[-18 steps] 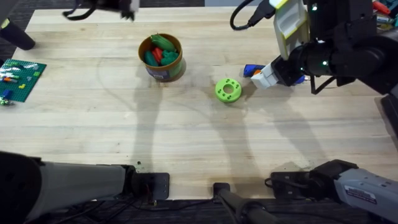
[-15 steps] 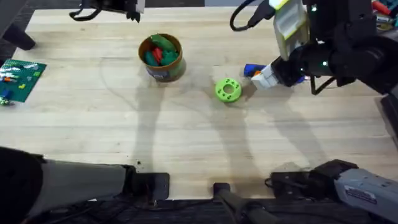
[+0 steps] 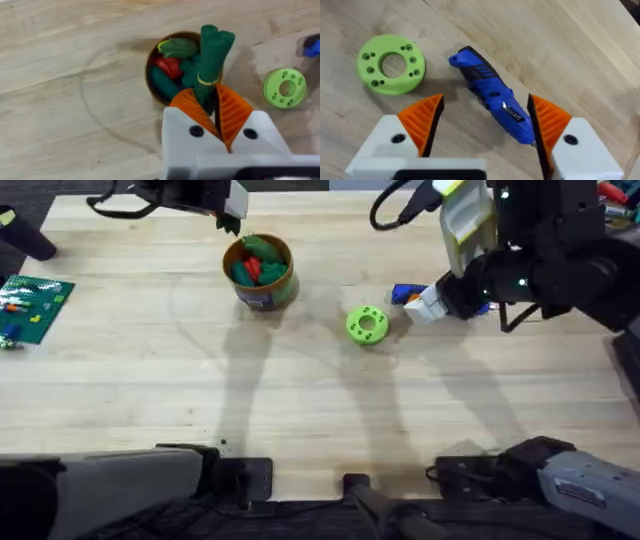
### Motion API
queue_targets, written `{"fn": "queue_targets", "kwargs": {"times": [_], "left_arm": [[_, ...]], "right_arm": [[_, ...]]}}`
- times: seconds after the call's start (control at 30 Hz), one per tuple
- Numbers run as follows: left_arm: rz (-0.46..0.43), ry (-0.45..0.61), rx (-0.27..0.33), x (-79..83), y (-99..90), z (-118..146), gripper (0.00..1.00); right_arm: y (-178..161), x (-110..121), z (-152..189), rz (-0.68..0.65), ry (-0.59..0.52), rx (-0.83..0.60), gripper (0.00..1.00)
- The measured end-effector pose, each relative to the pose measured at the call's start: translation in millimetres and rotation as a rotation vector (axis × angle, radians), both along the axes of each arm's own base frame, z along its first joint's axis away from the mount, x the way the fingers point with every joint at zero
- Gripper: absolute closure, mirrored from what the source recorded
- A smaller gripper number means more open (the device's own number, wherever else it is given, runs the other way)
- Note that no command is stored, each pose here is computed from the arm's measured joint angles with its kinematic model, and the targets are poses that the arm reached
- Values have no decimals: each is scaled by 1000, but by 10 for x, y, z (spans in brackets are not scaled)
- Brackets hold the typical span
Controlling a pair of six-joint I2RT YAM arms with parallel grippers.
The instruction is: Pick up the gripper from the table and insert it into the empty holder that is missing its gripper. Then pick up a screw, insert it into the mounting hole, and use the screwdriver to tighten it. Finally, clean up the table by picking up the vegetable and placing it into the bucket.
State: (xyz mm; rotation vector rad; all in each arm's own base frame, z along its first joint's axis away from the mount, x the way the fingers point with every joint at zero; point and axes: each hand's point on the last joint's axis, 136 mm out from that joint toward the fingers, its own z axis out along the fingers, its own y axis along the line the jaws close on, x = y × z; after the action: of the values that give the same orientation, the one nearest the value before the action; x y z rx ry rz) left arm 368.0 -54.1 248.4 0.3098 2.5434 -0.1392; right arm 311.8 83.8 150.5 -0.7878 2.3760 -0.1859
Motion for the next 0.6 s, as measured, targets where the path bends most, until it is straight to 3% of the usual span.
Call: {"fn": "queue_targets", "kwargs": {"times": [0.23, 0.6], "left_arm": [[42, 18, -40, 224, -42, -184, 962], [119, 312, -52, 315, -69, -1243, 962]], "right_arm": [[0, 0, 0, 0, 0, 0, 25], [-1, 0, 0, 0, 0, 0, 25]]}}
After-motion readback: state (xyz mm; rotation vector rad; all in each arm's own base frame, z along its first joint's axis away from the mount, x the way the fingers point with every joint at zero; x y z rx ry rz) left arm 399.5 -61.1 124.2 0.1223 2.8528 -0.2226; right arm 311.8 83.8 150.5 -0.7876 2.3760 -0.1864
